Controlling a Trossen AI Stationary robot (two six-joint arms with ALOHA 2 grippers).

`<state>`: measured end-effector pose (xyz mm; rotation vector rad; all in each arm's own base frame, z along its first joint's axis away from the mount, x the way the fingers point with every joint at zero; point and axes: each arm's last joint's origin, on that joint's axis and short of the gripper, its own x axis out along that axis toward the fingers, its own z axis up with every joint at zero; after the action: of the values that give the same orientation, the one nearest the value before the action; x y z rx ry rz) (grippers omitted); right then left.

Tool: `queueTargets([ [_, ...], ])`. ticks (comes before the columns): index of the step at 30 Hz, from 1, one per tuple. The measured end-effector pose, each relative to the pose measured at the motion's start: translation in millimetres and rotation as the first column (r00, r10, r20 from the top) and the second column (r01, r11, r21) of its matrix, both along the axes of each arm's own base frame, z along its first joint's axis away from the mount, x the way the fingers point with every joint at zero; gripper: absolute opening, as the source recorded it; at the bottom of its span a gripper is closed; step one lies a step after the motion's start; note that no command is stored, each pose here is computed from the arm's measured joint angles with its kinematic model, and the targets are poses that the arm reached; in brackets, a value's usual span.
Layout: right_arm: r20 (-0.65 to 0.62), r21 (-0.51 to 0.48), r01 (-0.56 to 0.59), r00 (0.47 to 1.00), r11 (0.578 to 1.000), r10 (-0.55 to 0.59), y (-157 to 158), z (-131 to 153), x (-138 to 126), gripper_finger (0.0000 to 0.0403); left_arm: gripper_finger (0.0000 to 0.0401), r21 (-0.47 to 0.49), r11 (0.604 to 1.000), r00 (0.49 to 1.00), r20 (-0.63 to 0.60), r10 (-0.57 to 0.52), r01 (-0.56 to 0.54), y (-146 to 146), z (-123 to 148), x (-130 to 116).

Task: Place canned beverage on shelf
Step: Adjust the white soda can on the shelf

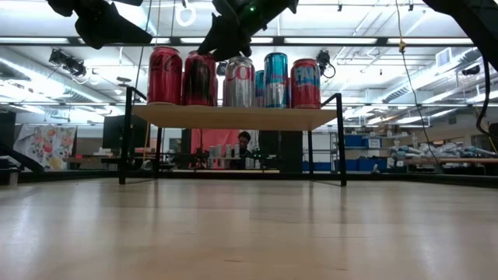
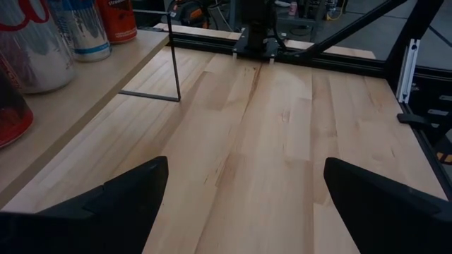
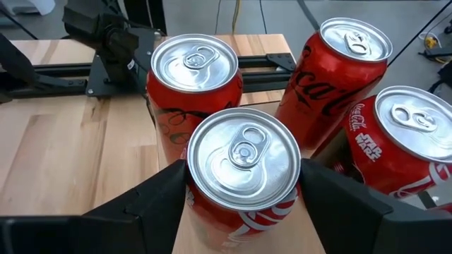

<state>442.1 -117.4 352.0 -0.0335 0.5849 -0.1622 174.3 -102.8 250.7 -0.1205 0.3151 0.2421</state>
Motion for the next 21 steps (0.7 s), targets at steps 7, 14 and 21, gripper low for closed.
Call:
queueTargets([
  [7,-0.018,0.005,0.013,1.000,1.000,-0.013,-5.6,-0.9,-3.0,0.0272,0.0391,0.000,1.000,1.000,0.000,-0.001,0.001,-0.1,0.0,-0.1],
  [14,-0.029,0.004,0.013,0.999,1.000,-0.013,-5.8,-0.2,-4.9,0.0272,0.0391,0.000,1.000,1.000,0.000,-0.001,0.001,-0.1,0.0,-0.1],
  [21,-0.037,0.004,0.011,0.999,1.000,-0.011,-5.7,-0.7,-5.4,0.0272,0.0391,0.001,1.000,1.000,0.000,-0.001,0.001,-0.1,0.0,-0.1],
])
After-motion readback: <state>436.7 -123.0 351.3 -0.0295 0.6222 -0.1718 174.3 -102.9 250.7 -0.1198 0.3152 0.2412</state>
